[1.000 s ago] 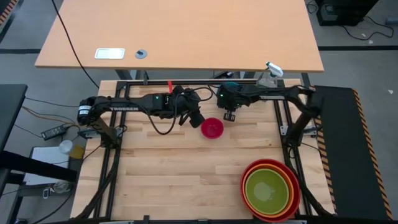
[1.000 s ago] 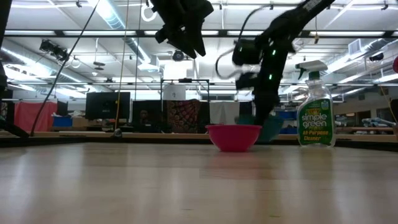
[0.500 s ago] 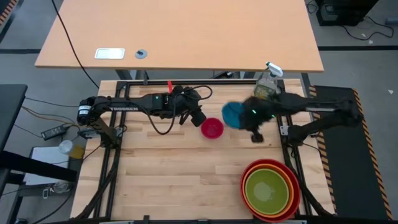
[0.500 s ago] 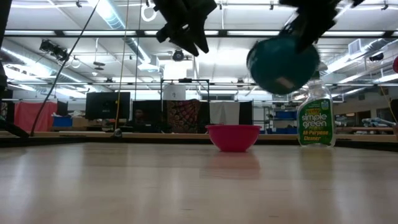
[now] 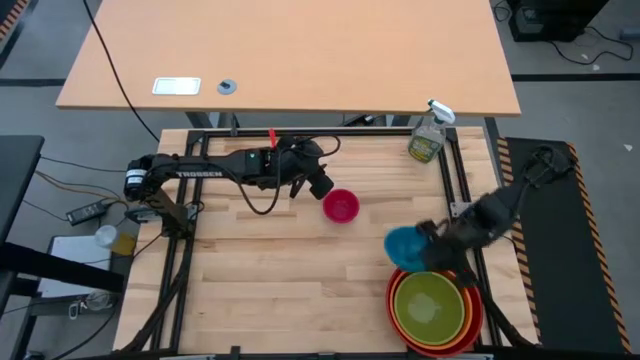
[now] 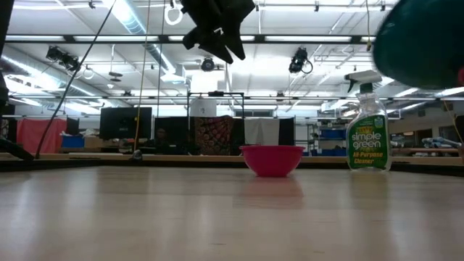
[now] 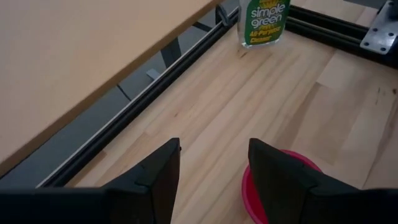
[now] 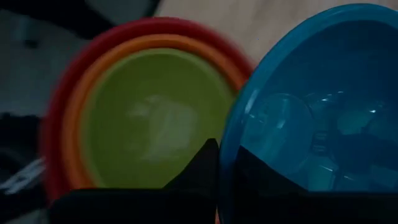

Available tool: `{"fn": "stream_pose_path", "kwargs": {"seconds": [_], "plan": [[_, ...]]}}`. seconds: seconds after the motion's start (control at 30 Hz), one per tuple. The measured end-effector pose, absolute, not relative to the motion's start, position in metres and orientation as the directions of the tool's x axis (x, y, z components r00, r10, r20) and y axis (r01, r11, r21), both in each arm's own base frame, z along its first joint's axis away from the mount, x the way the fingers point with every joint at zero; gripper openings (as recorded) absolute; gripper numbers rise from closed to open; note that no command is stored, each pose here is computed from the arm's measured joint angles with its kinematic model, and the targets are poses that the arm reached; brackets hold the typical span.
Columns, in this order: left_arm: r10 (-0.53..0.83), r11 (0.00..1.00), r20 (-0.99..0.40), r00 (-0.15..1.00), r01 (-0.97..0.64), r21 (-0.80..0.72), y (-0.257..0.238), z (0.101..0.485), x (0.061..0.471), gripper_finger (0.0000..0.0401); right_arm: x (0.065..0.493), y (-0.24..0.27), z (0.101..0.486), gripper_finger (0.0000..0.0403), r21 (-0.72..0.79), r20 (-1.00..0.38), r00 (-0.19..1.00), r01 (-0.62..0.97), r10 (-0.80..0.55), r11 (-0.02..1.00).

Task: Nest bowls inside each other
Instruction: Stack the blue bowl into the green bowl, then stack the pink bowl into the blue bowl

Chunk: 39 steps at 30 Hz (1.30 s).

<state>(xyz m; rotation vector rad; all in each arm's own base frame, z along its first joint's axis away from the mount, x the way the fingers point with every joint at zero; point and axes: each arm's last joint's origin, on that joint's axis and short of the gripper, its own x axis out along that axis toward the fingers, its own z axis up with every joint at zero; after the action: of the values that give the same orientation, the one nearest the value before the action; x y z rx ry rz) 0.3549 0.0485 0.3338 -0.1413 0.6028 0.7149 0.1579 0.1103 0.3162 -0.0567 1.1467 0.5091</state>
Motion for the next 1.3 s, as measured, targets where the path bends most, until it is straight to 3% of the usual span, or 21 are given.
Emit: {"fn": "stream_pose_path", "kwargs": {"seconds": [0.67, 0.93, 1.3], "plan": [[0.586, 0.74, -0.568, 0.578, -0.668, 0.084, 0.056, 0.333, 0.353, 0.0192, 0.117, 0.245, 0.263, 0.0031, 0.209, -0.912, 0.219, -0.478, 0.347, 0.853], [0.589, 0.738, -0.546, 0.596, -0.672, 0.062, 0.058, 0.336, 0.355, 0.0192, 0.122, 0.259, 0.231, 0.0067, 0.165, -0.96, 0.167, -0.305, 0.223, 0.938], [0.535, 0.796, -0.551, 0.641, -0.6, 0.075, 0.058, 0.337, 0.357, 0.0192, 0.12, 0.256, 0.255, 0.017, 0.326, -0.903, 0.226, -0.19, 0.365, 0.926]]}}
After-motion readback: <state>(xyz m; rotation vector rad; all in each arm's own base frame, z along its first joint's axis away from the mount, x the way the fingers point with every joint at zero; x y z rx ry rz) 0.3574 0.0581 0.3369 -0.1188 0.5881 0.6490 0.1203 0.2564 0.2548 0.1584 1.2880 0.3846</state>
